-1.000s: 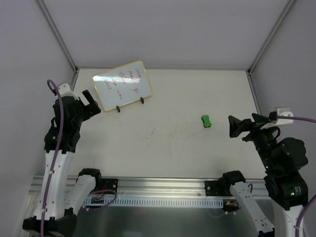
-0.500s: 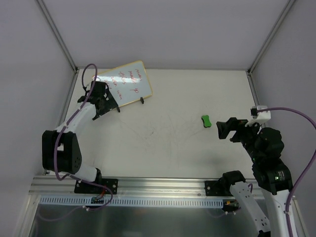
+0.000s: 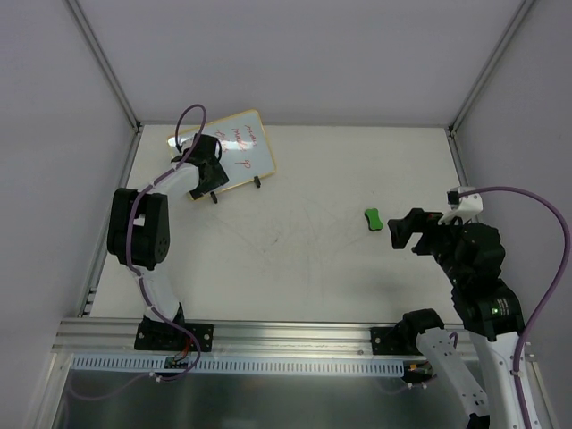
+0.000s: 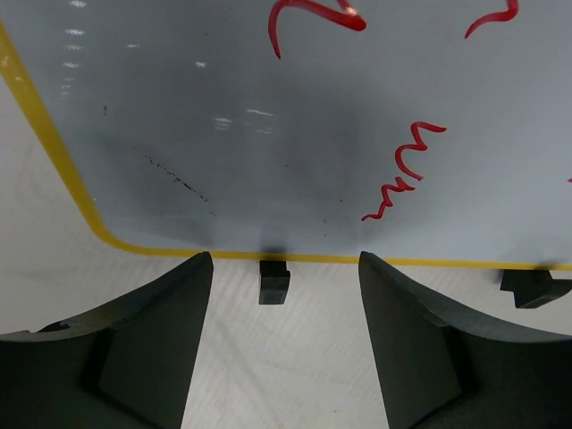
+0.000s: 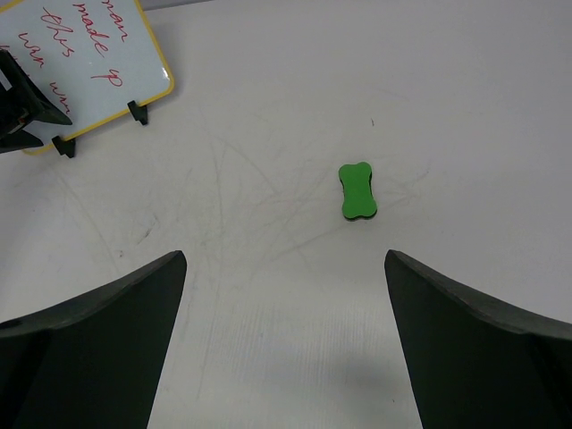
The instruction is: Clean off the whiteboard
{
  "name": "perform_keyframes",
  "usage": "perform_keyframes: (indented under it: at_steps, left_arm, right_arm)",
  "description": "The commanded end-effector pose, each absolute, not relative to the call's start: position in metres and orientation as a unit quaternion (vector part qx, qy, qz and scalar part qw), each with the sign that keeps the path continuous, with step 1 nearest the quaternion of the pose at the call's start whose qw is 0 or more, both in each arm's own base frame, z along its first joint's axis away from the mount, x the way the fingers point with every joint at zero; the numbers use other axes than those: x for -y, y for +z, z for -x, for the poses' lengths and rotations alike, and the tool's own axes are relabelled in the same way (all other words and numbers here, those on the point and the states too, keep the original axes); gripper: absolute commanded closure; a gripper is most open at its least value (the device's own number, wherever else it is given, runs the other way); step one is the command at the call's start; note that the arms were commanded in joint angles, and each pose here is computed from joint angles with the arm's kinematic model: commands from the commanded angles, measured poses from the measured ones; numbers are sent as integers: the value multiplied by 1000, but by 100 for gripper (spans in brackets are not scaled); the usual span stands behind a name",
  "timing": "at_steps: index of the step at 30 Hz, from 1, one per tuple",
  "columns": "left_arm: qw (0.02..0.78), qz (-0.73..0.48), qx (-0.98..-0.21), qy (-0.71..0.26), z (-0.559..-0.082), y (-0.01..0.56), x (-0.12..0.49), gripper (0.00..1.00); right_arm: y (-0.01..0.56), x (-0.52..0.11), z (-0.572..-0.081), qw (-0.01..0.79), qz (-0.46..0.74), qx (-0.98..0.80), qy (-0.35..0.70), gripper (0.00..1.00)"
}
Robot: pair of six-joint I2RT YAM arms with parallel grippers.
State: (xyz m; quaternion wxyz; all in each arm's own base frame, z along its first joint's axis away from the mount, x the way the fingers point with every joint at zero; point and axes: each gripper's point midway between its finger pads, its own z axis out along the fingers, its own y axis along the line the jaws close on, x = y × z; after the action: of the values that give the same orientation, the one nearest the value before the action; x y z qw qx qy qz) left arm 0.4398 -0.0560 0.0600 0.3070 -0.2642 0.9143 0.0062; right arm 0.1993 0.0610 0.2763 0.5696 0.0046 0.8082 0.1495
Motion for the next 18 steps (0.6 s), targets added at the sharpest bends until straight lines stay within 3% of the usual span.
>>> perform_keyframes:
  at_steps: [1, 8, 13, 18]
  left_arm:
    - [326, 275, -904, 12, -449, 68, 59, 34]
    - [315, 297, -901, 25, -436, 57, 53, 37]
    - [304, 294, -906, 23, -433, 50, 55, 47]
    - [304, 295, -906, 25, -427, 51, 54, 49]
  right_arm:
    - [284, -61, -205, 579, -14, -801, 152, 1]
    - [281, -63, -211, 570, -15, -807, 150, 1]
    - [281, -64, -215, 569, -10, -809, 147, 1]
    - [279, -64, -217, 567, -7, -811, 145, 1]
